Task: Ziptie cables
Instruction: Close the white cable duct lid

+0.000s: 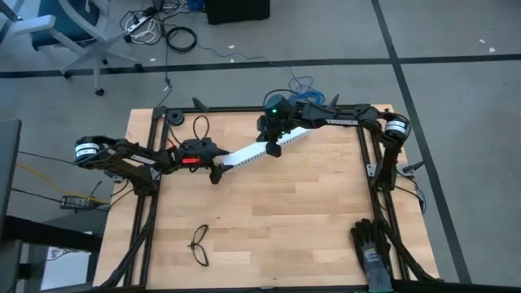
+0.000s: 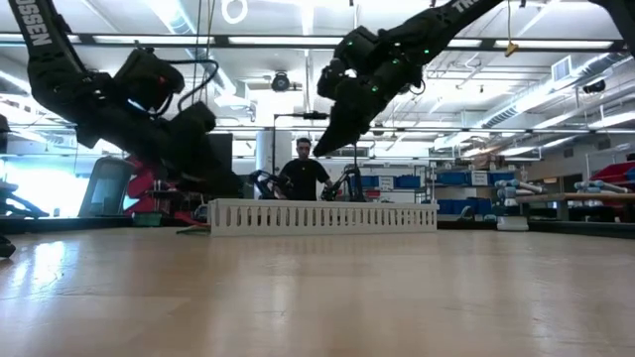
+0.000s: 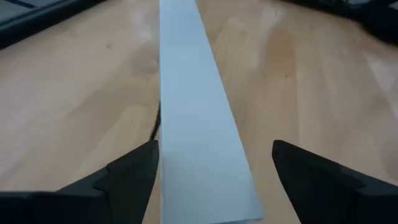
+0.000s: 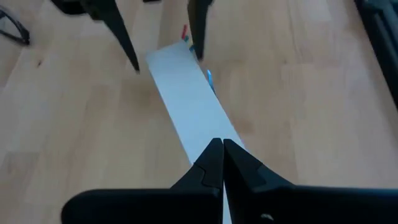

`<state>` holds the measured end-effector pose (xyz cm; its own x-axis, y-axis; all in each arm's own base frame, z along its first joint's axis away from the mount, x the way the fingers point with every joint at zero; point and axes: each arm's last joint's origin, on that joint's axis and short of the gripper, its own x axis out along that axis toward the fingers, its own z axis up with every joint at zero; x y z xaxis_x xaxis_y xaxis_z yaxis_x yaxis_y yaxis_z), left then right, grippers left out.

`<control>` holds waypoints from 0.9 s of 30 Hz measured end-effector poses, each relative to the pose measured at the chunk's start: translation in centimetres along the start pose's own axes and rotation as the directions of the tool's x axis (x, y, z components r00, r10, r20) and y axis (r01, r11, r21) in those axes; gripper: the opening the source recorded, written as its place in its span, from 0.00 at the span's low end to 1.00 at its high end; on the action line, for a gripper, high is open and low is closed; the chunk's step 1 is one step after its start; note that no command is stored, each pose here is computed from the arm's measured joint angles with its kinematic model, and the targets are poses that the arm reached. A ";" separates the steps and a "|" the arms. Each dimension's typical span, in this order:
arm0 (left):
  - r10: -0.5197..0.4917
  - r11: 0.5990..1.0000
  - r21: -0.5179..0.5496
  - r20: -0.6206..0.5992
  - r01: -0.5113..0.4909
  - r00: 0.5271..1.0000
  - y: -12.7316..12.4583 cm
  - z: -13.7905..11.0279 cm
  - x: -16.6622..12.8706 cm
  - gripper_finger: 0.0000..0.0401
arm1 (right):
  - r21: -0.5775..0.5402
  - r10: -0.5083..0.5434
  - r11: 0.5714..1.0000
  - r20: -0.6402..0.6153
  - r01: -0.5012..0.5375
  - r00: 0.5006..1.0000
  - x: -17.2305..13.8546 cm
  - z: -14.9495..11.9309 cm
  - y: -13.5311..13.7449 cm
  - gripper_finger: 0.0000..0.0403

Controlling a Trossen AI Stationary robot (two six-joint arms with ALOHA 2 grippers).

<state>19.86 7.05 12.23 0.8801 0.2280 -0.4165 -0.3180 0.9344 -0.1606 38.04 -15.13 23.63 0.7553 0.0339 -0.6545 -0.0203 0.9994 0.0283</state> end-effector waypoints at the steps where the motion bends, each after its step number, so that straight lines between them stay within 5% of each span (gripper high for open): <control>1: -0.003 1.000 0.002 0.007 0.003 1.000 0.0 0.1 -0.2 0.81 | 0.001 -0.003 1.000 0.002 0.003 1.000 -0.4 -0.1 0.0 0.00; 10: 0.027 0.995 0.089 0.116 -0.038 0.993 -0.2 1.8 -1.4 0.78 | 0.092 -0.083 0.993 0.112 0.073 0.990 -2.7 -3.3 0.1 0.00; 18: 0.053 0.997 0.049 0.002 -0.053 0.999 -0.1 0.7 -1.3 0.78 | 0.118 -0.091 0.990 0.102 0.078 0.991 -1.4 -4.8 0.4 0.00; 27: -0.032 0.998 -0.052 -0.133 0.026 0.991 -0.2 -0.5 -1.4 0.78 | 0.135 -0.098 0.987 0.115 0.082 0.989 -1.2 -4.7 0.3 0.00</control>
<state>18.51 6.39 12.43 0.8353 0.1593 -0.5263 -0.3133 0.9244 -0.2174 34.04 -14.83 20.82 0.8238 -0.0653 -0.5632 0.1303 0.9886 0.0758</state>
